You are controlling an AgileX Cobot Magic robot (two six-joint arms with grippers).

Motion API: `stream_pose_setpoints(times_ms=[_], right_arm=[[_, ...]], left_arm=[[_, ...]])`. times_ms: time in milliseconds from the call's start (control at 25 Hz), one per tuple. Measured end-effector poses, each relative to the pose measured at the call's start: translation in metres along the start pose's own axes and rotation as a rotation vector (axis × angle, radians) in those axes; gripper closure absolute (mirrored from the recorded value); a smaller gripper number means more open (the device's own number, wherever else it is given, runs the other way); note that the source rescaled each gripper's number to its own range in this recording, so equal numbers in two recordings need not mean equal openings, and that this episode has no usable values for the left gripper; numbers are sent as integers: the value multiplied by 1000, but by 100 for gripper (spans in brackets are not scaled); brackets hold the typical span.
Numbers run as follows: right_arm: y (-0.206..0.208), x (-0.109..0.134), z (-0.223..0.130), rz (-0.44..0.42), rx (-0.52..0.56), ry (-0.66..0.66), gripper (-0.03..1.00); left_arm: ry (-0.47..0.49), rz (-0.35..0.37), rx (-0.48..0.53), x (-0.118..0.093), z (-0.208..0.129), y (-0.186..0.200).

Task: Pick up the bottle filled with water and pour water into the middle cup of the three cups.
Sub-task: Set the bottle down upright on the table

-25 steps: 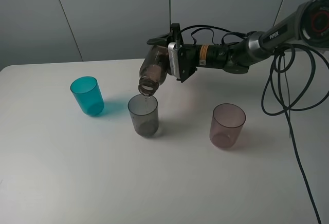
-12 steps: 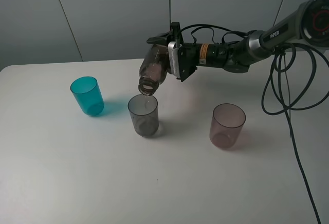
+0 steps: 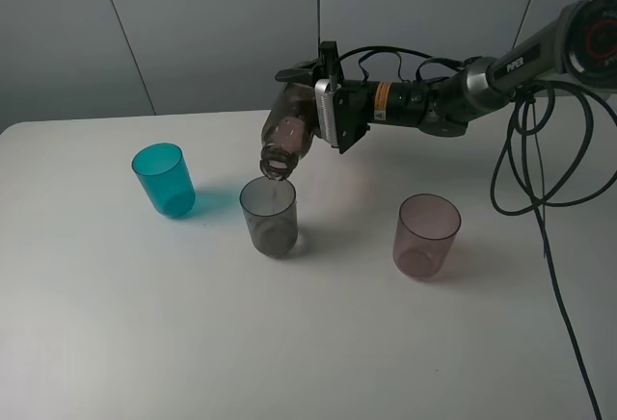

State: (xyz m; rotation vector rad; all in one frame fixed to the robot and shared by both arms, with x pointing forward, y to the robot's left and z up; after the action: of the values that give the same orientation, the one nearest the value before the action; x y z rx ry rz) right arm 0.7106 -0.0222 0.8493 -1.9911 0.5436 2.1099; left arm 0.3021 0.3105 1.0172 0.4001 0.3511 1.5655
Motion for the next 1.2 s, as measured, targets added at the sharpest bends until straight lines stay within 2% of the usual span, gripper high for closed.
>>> stream_pose_setpoints(times_ms=[1200], right_arm=[[0, -3, -2, -12, 11, 43, 92]], left_arm=[[0, 0, 0, 0, 0, 0]])
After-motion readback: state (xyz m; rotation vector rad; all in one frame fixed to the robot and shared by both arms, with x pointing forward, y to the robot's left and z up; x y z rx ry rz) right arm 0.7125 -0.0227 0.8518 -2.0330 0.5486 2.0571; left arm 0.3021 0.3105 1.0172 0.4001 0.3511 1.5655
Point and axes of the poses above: a point on each arm's last joint axis where the gripper is mounted, y pointing back along that axis away from the gripper, x along the wrist's bending axis when the last joint is at zero, z = x × y, the point moved 8 cm from there along -y, pointing out along that axis toward the gripper, and after that the axes turned 1 degree about -y, right-handed, at the moved point
